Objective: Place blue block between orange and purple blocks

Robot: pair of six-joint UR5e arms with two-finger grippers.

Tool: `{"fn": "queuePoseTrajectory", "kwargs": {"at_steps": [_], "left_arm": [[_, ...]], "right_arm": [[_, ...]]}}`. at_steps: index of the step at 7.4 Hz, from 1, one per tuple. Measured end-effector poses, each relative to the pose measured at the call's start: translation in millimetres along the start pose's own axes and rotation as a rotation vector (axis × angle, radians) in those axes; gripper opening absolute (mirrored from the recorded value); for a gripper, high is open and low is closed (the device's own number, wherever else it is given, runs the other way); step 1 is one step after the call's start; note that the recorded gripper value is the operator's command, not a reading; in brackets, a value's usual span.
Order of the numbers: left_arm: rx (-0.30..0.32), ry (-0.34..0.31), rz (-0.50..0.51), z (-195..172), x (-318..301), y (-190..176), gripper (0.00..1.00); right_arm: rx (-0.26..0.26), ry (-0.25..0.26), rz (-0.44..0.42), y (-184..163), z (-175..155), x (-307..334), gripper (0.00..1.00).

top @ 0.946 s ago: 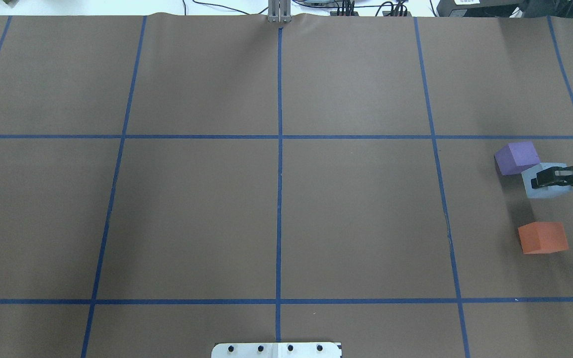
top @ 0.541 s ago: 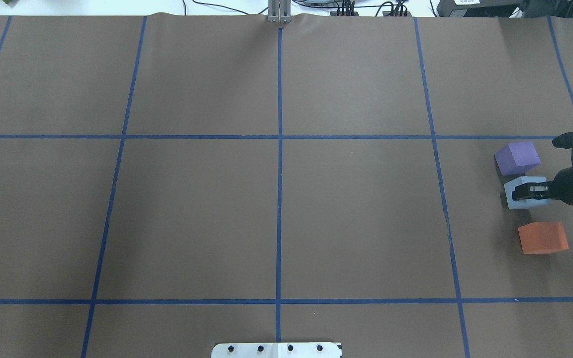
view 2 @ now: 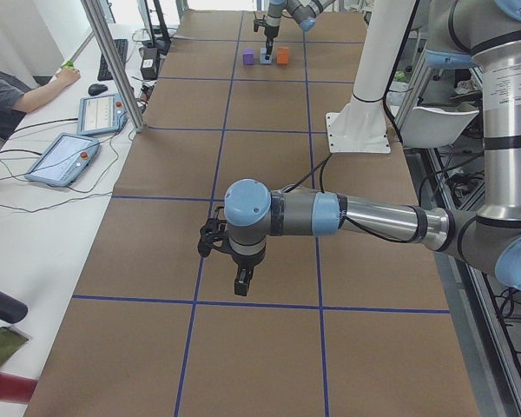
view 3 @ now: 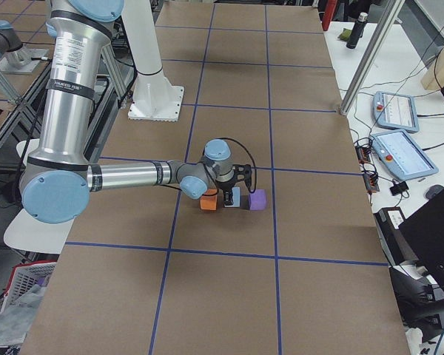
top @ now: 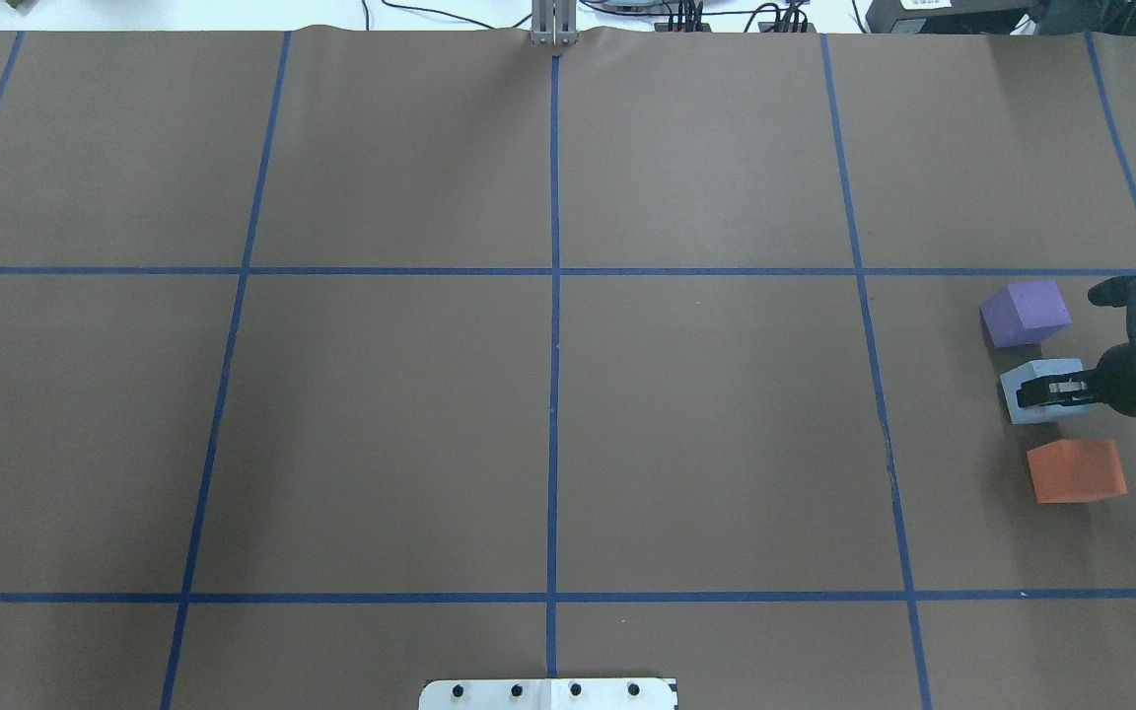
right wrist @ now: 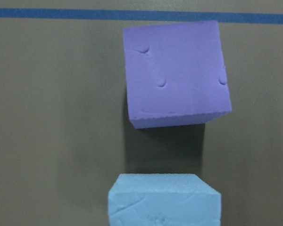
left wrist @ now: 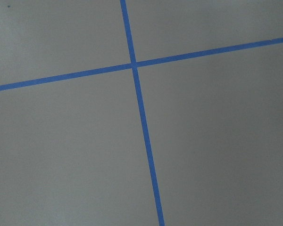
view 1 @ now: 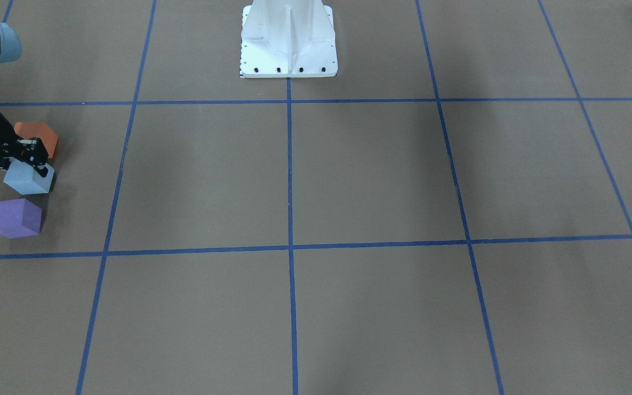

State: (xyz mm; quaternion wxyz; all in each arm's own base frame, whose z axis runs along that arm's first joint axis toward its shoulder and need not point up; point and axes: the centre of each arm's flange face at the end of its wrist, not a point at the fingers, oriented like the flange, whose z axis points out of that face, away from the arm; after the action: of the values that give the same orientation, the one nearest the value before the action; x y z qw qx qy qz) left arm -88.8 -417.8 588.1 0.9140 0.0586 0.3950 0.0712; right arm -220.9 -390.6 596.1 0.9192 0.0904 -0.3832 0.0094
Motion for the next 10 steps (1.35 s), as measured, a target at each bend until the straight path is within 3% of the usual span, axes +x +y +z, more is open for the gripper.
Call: {"fn": "queuePoseTrajectory", "kwargs": {"at_steps": [1,4,6,10], "left_arm": [[0.0,0.0,0.0,0,0,0,1.0],[0.0,0.001,0.0,0,0,0,1.0],[-0.001,0.002,0.001,0,0,0,1.0],[-0.001,0.0,0.002,1,0,0,1.0]], "right_arm": [[-0.001,0.0,-0.002,0,0,1,1.0],[0.0,-0.029,-0.025,-12,-21,19,1.0],[-0.021,-0.07,-0.041,-33,-61,61,1.0],[-0.066,-0.011,-0.121,-54,-161,164,1.0]]}}
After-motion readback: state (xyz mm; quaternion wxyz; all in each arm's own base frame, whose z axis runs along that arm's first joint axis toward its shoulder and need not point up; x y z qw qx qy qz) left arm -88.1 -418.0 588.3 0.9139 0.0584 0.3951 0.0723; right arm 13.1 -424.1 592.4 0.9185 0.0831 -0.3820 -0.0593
